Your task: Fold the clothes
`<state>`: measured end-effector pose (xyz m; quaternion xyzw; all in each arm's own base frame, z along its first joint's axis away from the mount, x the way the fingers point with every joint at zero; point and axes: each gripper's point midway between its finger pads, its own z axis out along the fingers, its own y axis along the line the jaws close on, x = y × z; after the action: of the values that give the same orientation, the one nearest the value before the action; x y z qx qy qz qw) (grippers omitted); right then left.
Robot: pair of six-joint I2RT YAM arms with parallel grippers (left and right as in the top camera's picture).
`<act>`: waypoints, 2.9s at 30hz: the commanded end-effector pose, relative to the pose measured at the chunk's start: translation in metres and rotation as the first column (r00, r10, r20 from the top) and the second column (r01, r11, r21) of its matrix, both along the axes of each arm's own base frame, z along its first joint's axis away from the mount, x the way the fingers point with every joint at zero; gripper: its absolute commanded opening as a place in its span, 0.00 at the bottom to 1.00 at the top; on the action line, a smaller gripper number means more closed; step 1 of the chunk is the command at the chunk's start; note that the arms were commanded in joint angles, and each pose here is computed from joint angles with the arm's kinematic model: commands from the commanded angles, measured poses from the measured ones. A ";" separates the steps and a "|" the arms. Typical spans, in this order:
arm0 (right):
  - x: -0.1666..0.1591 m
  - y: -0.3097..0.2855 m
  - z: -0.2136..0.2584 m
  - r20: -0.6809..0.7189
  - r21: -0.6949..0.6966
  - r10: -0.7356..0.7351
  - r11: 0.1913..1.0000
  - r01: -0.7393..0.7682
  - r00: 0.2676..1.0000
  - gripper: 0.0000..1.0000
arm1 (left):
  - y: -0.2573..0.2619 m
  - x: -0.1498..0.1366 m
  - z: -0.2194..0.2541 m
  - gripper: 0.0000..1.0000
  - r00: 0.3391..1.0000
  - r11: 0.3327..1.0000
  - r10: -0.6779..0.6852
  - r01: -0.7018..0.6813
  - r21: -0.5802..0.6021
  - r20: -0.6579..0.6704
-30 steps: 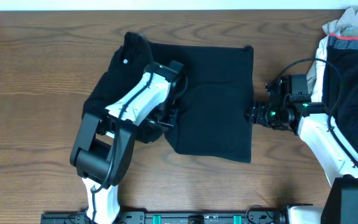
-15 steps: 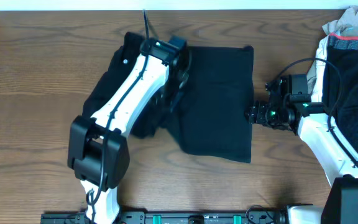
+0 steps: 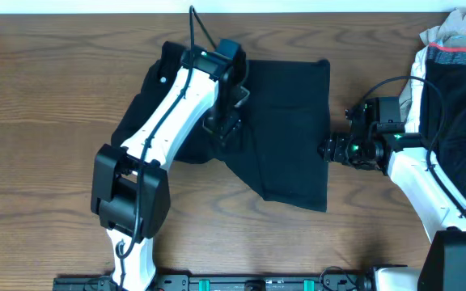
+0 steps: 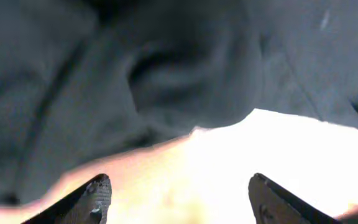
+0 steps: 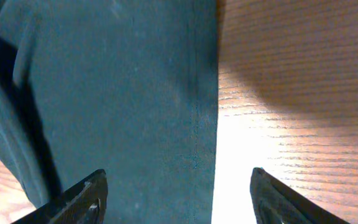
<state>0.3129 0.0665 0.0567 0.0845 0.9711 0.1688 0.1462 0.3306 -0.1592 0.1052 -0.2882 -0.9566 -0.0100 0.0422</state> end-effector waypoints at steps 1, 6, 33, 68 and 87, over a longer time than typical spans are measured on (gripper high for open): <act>0.000 -0.002 0.000 -0.006 0.010 -0.019 1.000 0.019 1.000 0.72 | 0.009 -0.013 0.000 0.74 0.982 0.982 0.184 -0.182 0.055 -0.042; 0.000 -0.002 0.000 -0.007 0.010 -0.019 1.000 0.019 1.000 0.72 | 0.006 -0.030 -0.019 0.70 0.958 0.965 0.262 -0.257 0.060 -0.112; -0.001 -0.002 -0.001 -0.013 0.010 -0.019 1.000 0.019 1.000 0.73 | 0.032 -0.015 -0.079 0.06 0.962 0.955 0.258 -0.268 0.124 0.089; -0.104 0.028 -0.046 -0.503 0.012 -0.126 0.988 0.153 0.855 0.60 | 0.157 -0.106 0.035 0.08 0.821 0.777 0.569 -0.518 0.358 -0.045; -0.084 -0.031 -0.042 -0.410 -0.195 -0.314 0.947 0.254 0.856 0.01 | 0.163 -0.109 0.036 0.08 0.812 0.765 0.582 -0.527 0.370 -0.047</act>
<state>0.2025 0.0742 0.0020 0.2539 0.9540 0.1232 -0.1006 0.2207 -0.0024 0.1384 0.0109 -0.9769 -0.1291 0.1700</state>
